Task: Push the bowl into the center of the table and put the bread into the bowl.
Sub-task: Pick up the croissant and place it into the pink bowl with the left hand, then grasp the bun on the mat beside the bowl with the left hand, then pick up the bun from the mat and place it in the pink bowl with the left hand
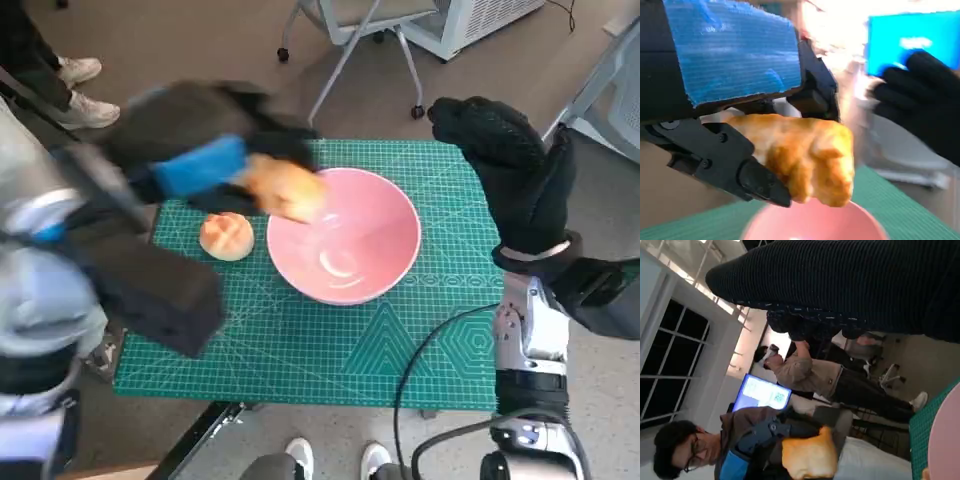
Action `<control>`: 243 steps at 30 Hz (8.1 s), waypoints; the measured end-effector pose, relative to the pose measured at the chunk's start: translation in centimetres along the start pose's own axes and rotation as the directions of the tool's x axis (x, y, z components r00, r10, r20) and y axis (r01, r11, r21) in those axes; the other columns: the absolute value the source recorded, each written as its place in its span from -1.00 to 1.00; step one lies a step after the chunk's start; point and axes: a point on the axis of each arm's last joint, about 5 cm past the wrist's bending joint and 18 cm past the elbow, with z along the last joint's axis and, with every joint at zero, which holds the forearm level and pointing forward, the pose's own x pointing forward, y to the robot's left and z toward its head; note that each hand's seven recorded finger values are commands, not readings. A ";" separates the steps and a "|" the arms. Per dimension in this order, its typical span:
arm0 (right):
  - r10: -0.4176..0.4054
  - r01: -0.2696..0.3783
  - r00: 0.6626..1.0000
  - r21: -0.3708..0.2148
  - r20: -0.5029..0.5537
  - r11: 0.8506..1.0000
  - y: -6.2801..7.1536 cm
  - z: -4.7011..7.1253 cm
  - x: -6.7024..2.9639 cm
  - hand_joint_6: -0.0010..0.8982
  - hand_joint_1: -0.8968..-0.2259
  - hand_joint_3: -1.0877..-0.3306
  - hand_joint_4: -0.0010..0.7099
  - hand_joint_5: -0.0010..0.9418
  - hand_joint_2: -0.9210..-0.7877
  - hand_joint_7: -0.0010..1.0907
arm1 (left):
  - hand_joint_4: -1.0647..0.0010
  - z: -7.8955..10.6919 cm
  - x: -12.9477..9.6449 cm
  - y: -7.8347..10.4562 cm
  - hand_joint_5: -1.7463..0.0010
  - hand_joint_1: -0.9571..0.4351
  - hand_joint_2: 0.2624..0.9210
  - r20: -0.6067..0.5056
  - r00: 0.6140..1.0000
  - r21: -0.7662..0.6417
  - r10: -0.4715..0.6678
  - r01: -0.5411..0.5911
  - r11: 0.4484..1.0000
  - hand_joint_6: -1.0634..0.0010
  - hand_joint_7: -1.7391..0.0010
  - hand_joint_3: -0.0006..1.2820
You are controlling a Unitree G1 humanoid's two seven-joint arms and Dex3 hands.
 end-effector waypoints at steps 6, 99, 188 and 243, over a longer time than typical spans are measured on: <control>-0.002 0.002 1.000 -0.003 0.000 1.000 -0.1 0.0 -0.07 -1.00 -0.30 -0.23 -0.54 -0.99 -1.00 -0.14 | -0.33 -0.4 2.6 -1.0 -0.22 0.38 0.98 0.036 0.998 -0.016 -0.055 0.056 0.998 -0.31 -0.34 -0.93; -0.015 0.015 1.000 0.038 -0.005 0.999 -0.1 -0.2 0.16 -1.00 -0.36 -0.23 -0.58 -1.00 -1.00 -0.20 | 0.93 -9.3 -5.7 -6.1 1.00 -0.05 0.46 -0.475 0.837 -0.403 -0.272 0.068 0.913 0.67 1.00 -1.00; 0.000 0.000 1.000 -0.008 0.014 1.000 -0.2 0.2 -0.03 -1.00 -0.33 -0.28 -0.58 -1.00 -1.00 -0.22 | -0.58 -5.0 -3.4 -5.2 -0.12 0.38 0.92 -0.436 0.890 -0.022 0.133 -0.159 0.987 -0.33 -0.27 -0.98; -0.002 0.002 1.000 -0.027 -0.009 1.000 -0.9 0.1 -0.48 -1.00 -0.29 -0.30 -0.56 -0.99 -1.00 -0.19 | 0.95 -1.3 1.0 -8.4 1.00 -0.27 0.85 -0.143 0.987 -0.462 -0.073 -0.002 0.887 0.64 1.00 -0.98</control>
